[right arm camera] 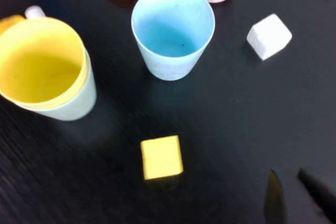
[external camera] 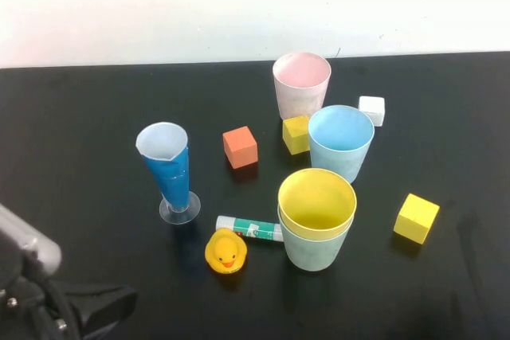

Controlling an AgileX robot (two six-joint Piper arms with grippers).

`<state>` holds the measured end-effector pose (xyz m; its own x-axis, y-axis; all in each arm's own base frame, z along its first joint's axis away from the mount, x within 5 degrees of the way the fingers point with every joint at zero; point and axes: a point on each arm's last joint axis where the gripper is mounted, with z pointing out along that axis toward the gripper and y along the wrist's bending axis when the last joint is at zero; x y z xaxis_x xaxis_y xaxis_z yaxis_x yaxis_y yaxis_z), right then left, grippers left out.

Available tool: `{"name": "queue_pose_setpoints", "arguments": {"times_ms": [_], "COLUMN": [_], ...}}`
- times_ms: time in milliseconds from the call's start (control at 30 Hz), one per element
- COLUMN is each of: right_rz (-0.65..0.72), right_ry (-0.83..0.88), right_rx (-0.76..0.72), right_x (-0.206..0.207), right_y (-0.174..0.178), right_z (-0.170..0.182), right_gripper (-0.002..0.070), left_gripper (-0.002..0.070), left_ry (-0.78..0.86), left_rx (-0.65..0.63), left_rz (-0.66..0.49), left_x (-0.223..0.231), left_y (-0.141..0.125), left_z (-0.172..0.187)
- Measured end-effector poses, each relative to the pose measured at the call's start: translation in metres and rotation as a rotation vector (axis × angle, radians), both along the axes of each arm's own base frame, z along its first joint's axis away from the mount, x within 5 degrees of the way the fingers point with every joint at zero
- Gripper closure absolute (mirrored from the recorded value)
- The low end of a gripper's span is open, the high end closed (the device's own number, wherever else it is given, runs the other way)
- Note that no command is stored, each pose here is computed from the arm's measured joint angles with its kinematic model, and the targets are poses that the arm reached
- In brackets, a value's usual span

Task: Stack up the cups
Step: Pick up the pink cup

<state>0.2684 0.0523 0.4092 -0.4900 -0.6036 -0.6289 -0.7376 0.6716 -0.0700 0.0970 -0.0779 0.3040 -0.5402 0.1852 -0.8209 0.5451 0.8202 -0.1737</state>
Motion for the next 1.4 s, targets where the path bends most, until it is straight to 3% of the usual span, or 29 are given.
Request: {"name": "queue_pose_setpoints", "arguments": {"times_ms": [267,600,733,867,967,1133,1300,1400], "right_rz": [0.160,0.231,0.207,0.135,0.075,0.033,0.018,0.017], "right_ry": [-0.011,-0.016,-0.059,-0.106,-0.123,-0.112,-0.068,-0.047], "right_rx": [-0.097,-0.087,-0.024,0.043,0.075,0.081,0.068,0.064], "right_x": [0.058,0.124,0.147,0.170,0.184,0.201,0.213,0.216], "right_y": [0.051,0.105,0.117,0.125,0.128,0.132,0.135,0.136], "right_z": [0.001,-0.042,-0.057,-0.074,-0.088,-0.118,-0.152,-0.163], "right_gripper": [0.0647,0.0629,0.0465,0.0218,0.0148,0.0171,0.0277,0.0382], "left_gripper": [0.0673,0.0673,0.0673,0.0673,0.0673,0.0673,0.0673,0.0673], "left_ry": [-0.013,-0.009,0.000,0.014,0.027,0.030,0.031,0.031], "left_rx": [-0.012,-0.012,-0.007,0.004,0.008,0.011,0.014,0.014], "left_rz": [0.001,0.001,0.001,0.000,0.001,0.001,0.001,0.001], "left_x": [-0.002,-0.002,-0.002,-0.003,-0.004,-0.004,-0.004,-0.004], "left_y": [0.001,0.001,0.002,0.002,0.002,0.002,0.003,0.003], "left_z": [0.002,0.001,0.001,-0.001,-0.002,-0.002,-0.002,-0.002]}}
